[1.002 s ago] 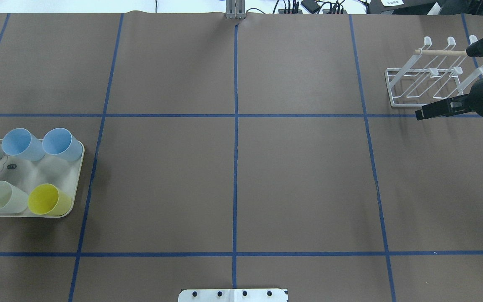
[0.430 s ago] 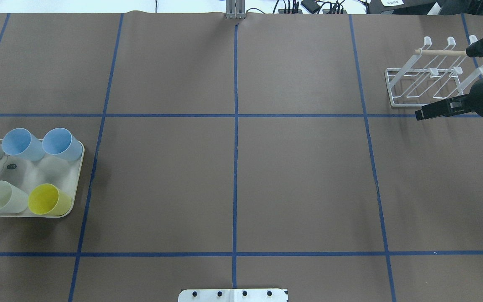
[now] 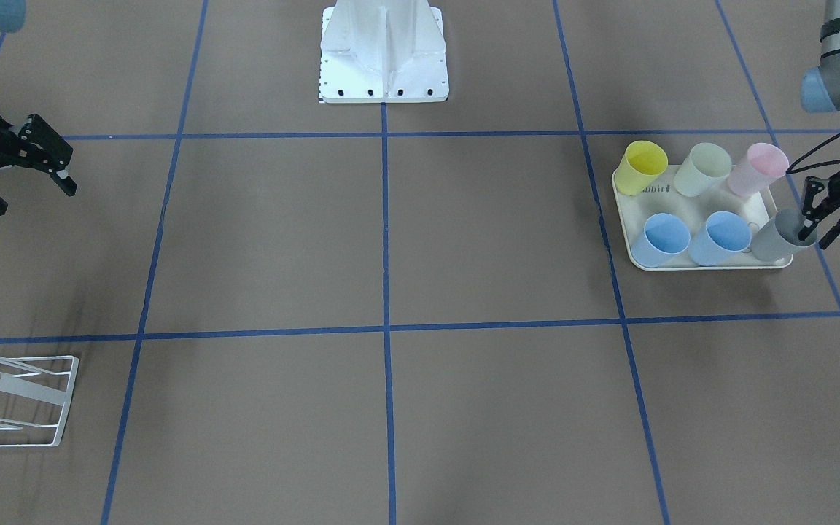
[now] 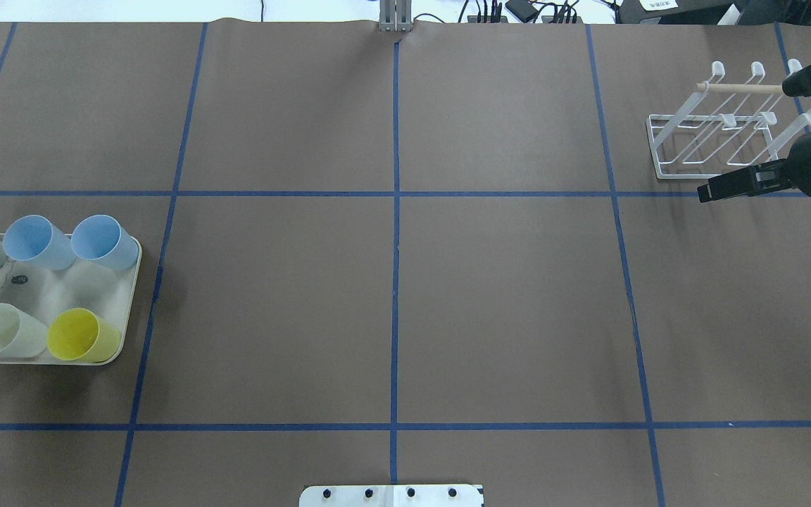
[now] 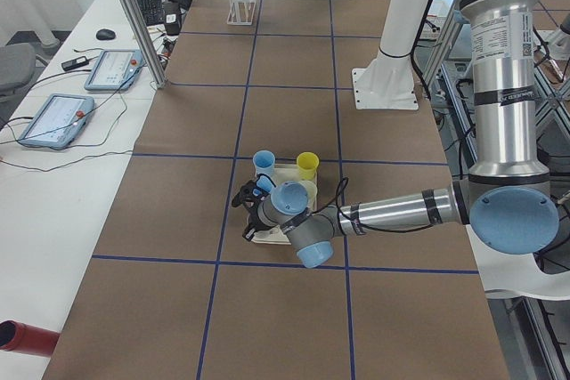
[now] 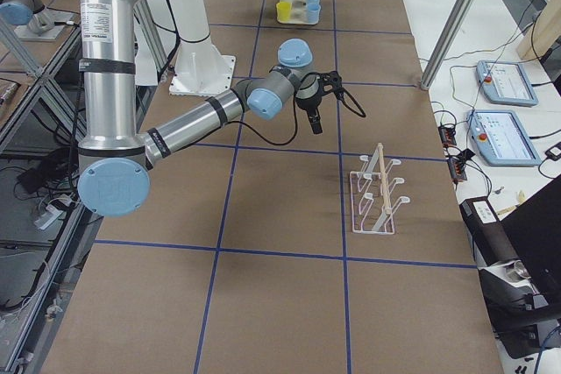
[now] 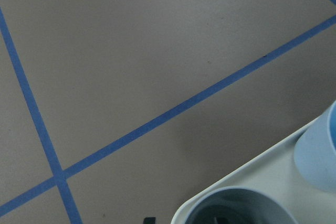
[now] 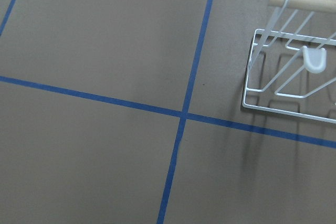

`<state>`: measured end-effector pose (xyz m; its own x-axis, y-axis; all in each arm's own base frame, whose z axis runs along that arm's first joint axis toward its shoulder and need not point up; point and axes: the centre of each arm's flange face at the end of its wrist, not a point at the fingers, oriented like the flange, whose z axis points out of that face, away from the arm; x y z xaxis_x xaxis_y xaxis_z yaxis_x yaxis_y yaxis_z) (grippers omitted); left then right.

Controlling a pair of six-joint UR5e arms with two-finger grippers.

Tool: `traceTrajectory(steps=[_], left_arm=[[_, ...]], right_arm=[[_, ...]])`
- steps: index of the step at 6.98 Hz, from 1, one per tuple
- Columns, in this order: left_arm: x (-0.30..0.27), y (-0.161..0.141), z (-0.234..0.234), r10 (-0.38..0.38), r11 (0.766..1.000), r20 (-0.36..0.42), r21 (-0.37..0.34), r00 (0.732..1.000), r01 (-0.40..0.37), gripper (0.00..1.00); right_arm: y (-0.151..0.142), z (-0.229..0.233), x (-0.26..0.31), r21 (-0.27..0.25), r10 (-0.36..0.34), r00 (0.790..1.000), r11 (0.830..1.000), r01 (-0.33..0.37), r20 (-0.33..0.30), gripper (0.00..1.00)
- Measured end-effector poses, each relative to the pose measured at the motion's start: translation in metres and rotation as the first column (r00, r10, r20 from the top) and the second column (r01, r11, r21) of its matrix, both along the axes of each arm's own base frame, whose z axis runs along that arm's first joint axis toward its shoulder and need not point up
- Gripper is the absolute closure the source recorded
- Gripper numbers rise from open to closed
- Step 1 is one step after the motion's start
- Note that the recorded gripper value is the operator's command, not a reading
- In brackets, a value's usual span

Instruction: Transfer IKEA cup to right arm and place on rack

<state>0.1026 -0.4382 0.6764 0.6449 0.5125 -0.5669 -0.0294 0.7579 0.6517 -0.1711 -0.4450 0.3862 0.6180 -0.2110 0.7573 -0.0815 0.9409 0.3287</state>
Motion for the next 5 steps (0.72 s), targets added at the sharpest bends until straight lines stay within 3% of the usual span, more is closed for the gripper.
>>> traceTrajectory(steps=[1, 5], left_arm=[[0.001, 0.0, 0.0, 0.003, 1.0, -0.001, 0.0, 1.0, -0.003, 1.0], [0.001, 0.0, -0.011, 0.045, 0.998, -0.013, 0.041, 0.999, -0.044, 1.0]], right_arm=[[0.0, 0.0, 0.0, 0.0, 0.0, 1.0, 1.0, 0.0, 0.0, 0.0], [0.0, -0.001, -0.001, 0.001, -0.001, 1.0, 1.0, 0.001, 0.001, 0.0]])
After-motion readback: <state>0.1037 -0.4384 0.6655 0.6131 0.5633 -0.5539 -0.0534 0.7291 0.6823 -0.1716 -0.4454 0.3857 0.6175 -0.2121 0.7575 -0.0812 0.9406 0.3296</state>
